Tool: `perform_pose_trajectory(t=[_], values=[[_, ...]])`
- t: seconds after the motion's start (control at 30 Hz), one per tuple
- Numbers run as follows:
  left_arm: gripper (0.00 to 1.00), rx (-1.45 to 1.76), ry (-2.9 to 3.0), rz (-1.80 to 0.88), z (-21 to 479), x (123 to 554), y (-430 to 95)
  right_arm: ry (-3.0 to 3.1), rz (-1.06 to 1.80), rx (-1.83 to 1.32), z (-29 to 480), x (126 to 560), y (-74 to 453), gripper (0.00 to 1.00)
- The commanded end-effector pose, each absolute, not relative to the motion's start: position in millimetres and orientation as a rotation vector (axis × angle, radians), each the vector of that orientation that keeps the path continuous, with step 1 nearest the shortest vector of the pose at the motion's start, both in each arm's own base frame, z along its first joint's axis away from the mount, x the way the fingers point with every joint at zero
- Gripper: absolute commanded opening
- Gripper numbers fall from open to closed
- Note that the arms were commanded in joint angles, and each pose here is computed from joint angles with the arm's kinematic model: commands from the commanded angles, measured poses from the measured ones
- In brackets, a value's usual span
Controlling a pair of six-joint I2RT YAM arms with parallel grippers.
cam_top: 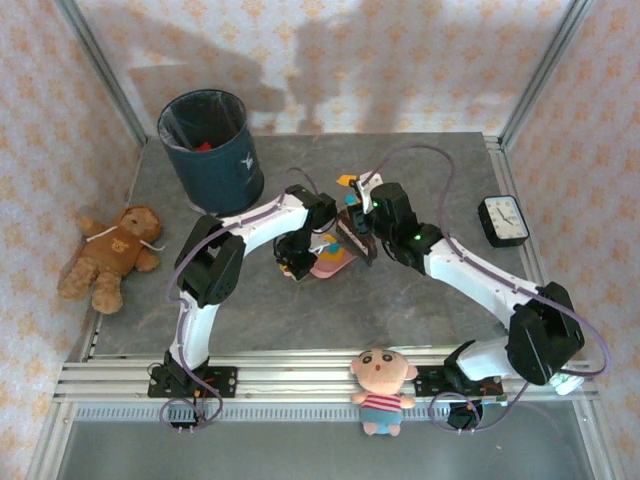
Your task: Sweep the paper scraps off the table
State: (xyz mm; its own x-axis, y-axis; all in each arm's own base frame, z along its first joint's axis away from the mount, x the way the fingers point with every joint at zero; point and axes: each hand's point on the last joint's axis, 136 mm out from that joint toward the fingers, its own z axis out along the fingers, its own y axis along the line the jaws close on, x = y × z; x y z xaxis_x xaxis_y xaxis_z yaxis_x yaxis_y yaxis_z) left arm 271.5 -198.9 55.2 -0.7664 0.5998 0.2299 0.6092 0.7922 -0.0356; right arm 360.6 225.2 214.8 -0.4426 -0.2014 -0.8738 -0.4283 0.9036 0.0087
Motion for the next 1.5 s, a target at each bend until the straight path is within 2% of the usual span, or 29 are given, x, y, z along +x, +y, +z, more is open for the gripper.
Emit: perform_pose_trajectory(t=[0.0, 0.33, 0.53, 1.0, 1.23, 1.47], values=[[0.00, -0.910, -2.791, -0.080, 69, 272, -183, 1.920, 0.258, -0.299, 254, 371, 209, 0.00], [0.00, -0.857, -2.797, -0.076, 68, 266, -159, 1.875, 0.116, -0.020, 265, 413, 145, 0.00], [0.00, -0.837, -2.804, -0.068, 68, 267, -152, 1.877, 0.031, -0.034, 261, 458, 132, 0.00], [0.00, -0.834, -2.797, -0.056, 67, 266, -152, 1.881, -0.056, -0.251, 242, 552, 164, 0.00], [0.00, -0.831, -2.800, -0.047, 69, 265, -152, 1.922, 0.010, -0.410, 221, 575, 194, 0.00], [0.00, -0.828, -2.795, -0.038, 69, 264, -153, 1.966, 0.072, -0.518, 194, 576, 212, 0.00]])
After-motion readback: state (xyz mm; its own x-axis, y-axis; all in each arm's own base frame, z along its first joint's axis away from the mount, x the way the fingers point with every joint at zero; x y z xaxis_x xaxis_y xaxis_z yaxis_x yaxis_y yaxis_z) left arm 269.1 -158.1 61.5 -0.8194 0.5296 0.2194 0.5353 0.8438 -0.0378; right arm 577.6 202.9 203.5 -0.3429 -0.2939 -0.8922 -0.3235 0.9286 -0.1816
